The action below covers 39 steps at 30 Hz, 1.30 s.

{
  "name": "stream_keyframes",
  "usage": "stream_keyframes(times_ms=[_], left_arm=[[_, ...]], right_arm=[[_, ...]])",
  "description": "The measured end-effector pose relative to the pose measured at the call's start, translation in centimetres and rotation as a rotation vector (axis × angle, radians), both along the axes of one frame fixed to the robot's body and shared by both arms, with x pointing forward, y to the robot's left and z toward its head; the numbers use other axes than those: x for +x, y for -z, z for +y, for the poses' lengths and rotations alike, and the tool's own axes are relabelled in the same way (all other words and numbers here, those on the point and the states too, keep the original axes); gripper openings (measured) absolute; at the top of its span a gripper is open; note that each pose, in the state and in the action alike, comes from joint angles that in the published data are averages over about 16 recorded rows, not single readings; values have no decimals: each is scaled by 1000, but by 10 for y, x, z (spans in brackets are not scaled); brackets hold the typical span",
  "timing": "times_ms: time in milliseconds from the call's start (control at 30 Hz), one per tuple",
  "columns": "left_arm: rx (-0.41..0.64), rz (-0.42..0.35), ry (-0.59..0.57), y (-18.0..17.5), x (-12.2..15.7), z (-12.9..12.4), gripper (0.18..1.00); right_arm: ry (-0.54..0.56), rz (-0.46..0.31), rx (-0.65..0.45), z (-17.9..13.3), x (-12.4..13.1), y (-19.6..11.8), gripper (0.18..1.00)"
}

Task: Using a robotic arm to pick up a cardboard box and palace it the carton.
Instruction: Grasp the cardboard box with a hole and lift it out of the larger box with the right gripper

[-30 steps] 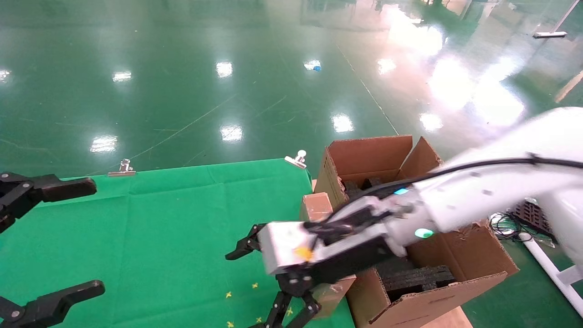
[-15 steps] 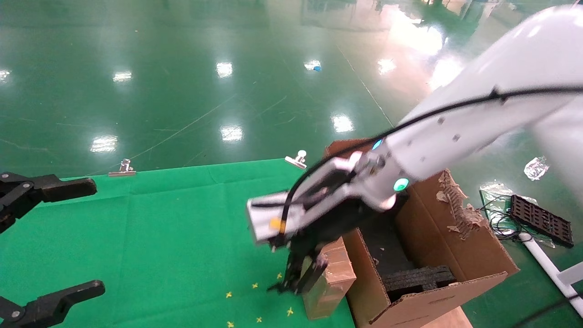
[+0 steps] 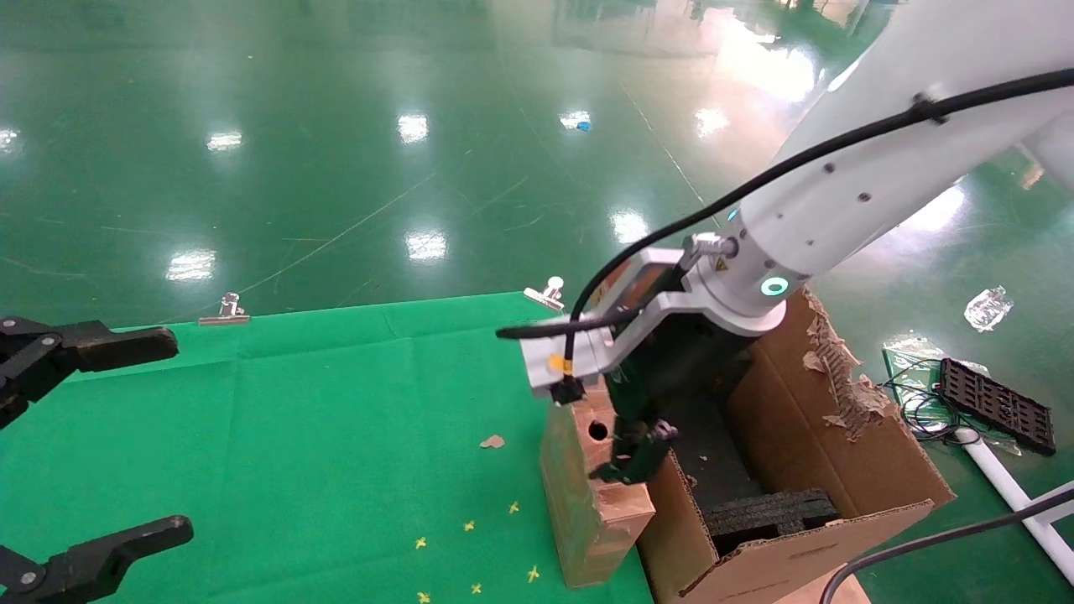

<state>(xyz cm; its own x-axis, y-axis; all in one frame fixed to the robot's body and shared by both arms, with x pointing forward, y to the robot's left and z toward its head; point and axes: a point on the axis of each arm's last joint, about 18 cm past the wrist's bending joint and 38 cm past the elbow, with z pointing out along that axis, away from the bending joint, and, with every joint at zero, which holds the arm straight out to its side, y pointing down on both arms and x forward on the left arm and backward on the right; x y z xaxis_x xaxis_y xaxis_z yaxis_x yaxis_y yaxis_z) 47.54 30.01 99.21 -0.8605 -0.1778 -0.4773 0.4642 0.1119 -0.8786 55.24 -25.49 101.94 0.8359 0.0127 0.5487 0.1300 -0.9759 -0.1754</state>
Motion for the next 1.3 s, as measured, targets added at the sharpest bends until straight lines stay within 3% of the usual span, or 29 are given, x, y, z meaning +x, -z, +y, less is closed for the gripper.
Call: stream_keyframes(times_ms=[333, 600, 767, 1033, 1300], left_arm=[[0, 0, 0, 0, 0, 0, 1001], [0, 0, 0, 0, 0, 0, 1001], [0, 0, 0, 0, 0, 0, 1001], [0, 0, 0, 0, 0, 0, 1001], [0, 0, 0, 0, 0, 0, 1001]], right_arm=[[126, 12, -81, 2, 5, 0, 1000], [325, 12, 10, -2, 7, -15, 1000], [525, 93, 157, -9, 12, -17, 1000], [812, 301, 373, -17, 26, -5, 1000], [914, 379, 439, -18, 45, 6, 1000]])
